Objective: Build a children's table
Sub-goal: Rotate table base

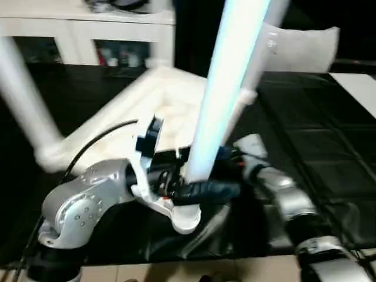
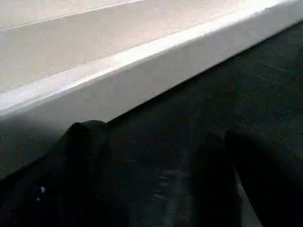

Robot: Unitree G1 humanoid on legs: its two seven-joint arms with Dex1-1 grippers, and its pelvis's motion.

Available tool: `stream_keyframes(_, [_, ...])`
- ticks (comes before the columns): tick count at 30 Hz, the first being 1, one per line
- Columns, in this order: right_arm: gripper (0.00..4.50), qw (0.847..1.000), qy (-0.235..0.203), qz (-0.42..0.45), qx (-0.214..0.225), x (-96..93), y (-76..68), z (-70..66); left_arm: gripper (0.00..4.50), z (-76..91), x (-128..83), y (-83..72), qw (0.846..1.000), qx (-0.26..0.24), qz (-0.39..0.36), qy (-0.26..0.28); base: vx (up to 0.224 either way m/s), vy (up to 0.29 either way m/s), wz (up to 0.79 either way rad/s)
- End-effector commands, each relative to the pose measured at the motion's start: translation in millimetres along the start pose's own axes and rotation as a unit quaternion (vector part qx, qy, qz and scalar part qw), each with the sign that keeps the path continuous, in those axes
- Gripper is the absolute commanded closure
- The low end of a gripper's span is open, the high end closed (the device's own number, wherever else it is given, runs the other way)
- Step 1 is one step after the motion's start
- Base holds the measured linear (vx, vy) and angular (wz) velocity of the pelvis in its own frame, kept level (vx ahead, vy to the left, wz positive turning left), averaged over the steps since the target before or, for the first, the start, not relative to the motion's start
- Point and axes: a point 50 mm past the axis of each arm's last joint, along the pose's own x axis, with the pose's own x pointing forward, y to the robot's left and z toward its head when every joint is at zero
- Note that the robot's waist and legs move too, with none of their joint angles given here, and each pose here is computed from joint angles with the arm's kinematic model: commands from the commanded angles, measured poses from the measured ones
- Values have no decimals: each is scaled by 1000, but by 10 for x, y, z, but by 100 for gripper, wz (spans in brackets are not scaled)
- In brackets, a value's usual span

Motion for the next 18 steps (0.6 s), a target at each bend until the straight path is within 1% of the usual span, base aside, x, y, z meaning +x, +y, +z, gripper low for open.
stream_keyframes(1, [0,997,-28,67,-25,130,275,177,3,13,161,-24,1000,1,-27,-8,0,0,0])
stream_keyframes(2, [0,997,-28,67,-25,130,275,177,3,13,161,-24,1000,1,-27,-8,0,0,0])
stream_keyframes(3, [0,997,-28,69,-26,133,283,177,3,13,184,22,1000,2,-12,-11,0,0,0])
stream_keyframes(4, [0,997,-28,72,-26,133,291,174,3,13,206,87,1000,14,11,-13,0,0,0])
stream_keyframes(6, [0,997,-25,69,-26,125,280,155,3,-6,244,284,996,39,80,-6,0,0,0])
stream_keyframes(7, [0,997,-25,69,-26,125,280,155,3,-6,244,284,996,39,80,-6,0,0,0])
stream_keyframes(8, [0,998,-22,59,-25,114,243,139,3,-14,246,394,991,52,123,-2,0,0,0])
stream_keyframes(10, [0,999,-15,38,-23,96,173,107,3,-20,226,532,982,68,178,4,0,0,0])
stream_keyframes(11, [0,999,-14,34,-22,92,157,99,3,-20,220,557,980,72,188,5,0,0,0])
stream_keyframes(12, [0,1000,1,-10,-15,37,7,19,3,-29,125,716,962,97,254,25,0,0,0])
stream_keyframes(16, [0,999,9,-36,-11,-31,-103,-57,3,-34,30,775,952,107,284,37,0,0,0])
stream_keyframes(18, [0,998,18,-54,-8,-97,-190,-131,3,-36,-48,778,947,115,297,46,0,0,0])
